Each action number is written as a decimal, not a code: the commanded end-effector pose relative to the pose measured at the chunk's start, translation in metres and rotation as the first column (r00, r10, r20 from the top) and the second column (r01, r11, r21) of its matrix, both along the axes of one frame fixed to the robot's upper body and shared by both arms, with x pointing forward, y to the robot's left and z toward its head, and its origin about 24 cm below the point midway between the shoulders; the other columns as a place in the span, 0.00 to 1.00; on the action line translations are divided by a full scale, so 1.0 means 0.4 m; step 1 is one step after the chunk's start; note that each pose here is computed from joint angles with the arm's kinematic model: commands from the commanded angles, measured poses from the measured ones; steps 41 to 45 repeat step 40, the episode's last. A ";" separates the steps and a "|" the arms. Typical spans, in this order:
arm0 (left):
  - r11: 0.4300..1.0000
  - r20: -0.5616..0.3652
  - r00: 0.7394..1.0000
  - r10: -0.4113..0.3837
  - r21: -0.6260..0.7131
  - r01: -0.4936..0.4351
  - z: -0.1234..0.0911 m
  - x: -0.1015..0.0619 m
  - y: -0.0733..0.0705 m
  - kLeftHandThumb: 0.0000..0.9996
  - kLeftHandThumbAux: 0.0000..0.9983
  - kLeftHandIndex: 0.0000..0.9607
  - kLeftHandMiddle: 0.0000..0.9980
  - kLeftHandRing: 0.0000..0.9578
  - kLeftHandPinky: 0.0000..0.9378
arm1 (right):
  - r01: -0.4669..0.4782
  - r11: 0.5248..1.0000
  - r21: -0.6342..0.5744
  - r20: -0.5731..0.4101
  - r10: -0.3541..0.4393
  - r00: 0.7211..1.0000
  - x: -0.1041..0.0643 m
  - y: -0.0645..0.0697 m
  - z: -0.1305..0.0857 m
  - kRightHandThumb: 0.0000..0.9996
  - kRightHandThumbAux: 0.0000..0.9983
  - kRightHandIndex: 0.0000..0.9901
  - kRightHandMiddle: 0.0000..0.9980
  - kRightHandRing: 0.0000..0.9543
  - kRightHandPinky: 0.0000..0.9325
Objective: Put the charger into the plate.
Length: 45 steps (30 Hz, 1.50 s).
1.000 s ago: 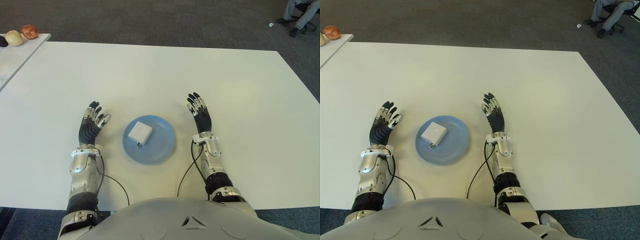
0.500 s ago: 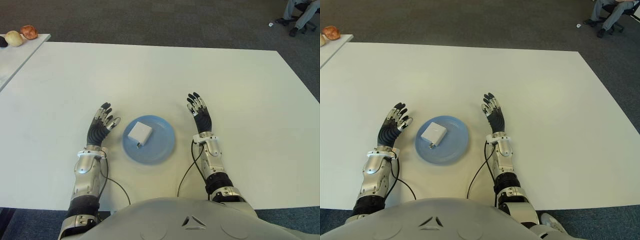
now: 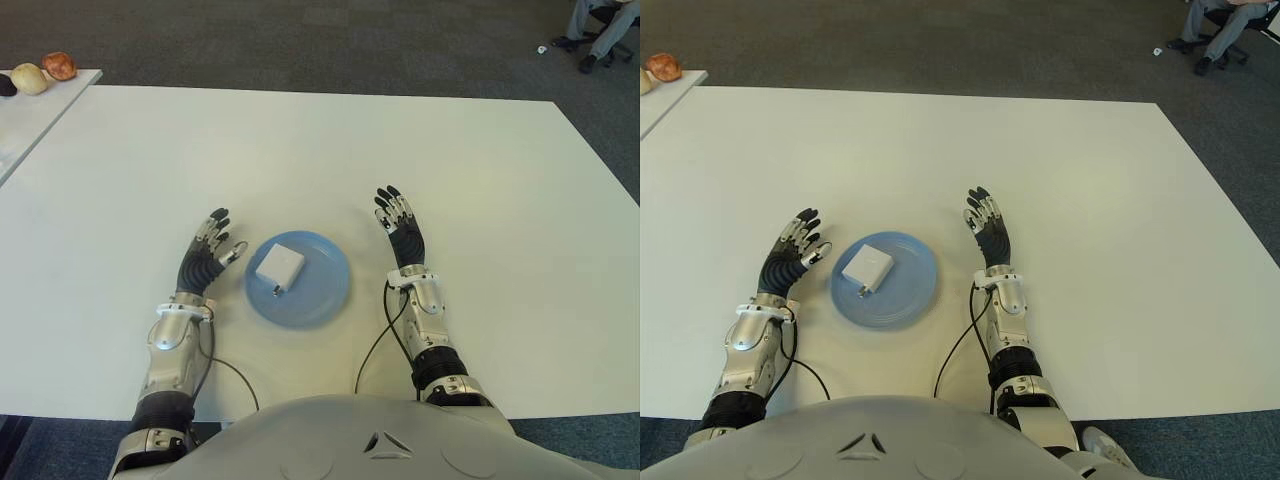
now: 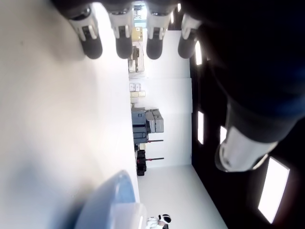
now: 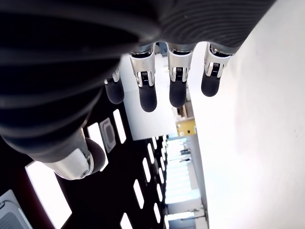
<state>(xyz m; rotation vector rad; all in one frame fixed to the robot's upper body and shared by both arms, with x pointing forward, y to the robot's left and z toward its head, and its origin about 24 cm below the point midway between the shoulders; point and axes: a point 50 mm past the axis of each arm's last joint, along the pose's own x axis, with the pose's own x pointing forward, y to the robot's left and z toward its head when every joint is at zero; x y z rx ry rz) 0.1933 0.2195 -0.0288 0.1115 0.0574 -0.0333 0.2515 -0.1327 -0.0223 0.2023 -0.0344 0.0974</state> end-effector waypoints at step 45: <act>0.996 -0.120 0.990 0.080 -0.016 -0.083 -0.086 -0.015 -0.016 0.00 0.59 0.02 0.04 0.04 0.07 | 0.015 1.000 0.007 -0.169 -0.013 0.986 -0.050 -0.006 -0.082 0.00 0.61 0.12 0.16 0.11 0.07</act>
